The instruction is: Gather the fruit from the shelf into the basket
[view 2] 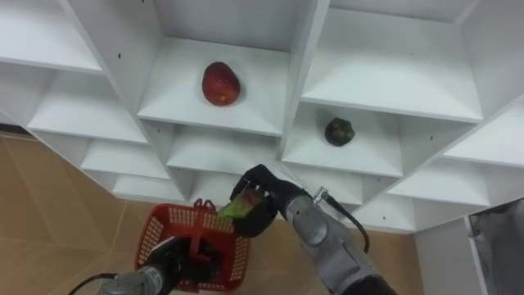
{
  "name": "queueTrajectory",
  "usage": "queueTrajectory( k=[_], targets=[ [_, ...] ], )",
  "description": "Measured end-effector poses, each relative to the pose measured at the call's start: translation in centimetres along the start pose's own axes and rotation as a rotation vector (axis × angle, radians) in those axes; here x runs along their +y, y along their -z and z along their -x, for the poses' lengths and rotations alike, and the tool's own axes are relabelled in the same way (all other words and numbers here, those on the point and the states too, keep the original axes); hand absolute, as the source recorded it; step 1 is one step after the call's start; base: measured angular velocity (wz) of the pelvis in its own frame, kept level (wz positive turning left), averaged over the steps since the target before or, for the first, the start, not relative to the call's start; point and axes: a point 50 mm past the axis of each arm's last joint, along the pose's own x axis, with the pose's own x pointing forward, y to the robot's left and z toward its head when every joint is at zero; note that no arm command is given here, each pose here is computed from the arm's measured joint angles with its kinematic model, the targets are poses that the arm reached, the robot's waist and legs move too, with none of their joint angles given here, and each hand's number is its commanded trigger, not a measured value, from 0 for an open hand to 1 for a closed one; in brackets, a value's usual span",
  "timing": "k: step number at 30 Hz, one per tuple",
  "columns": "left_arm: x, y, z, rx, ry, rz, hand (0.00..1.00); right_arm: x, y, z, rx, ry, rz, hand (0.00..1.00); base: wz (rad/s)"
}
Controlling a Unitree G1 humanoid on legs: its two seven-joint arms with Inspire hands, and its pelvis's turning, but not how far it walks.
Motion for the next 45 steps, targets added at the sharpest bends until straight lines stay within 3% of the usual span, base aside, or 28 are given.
queueTrajectory(
  k=[23,45],
  targets=[
    [-1.4,-0.1,-0.3,0.003,0.039,-0.02,1.0,2.2,-0.4,-0.1,-0.007,-0.114,0.084,1.0,0.01],
    [-0.5,0.4,-0.3,0.047,0.004,-0.013,1.0,1.6,1.7,0.1,0.072,-0.052,0.039,1.0,0.0]
  ],
)
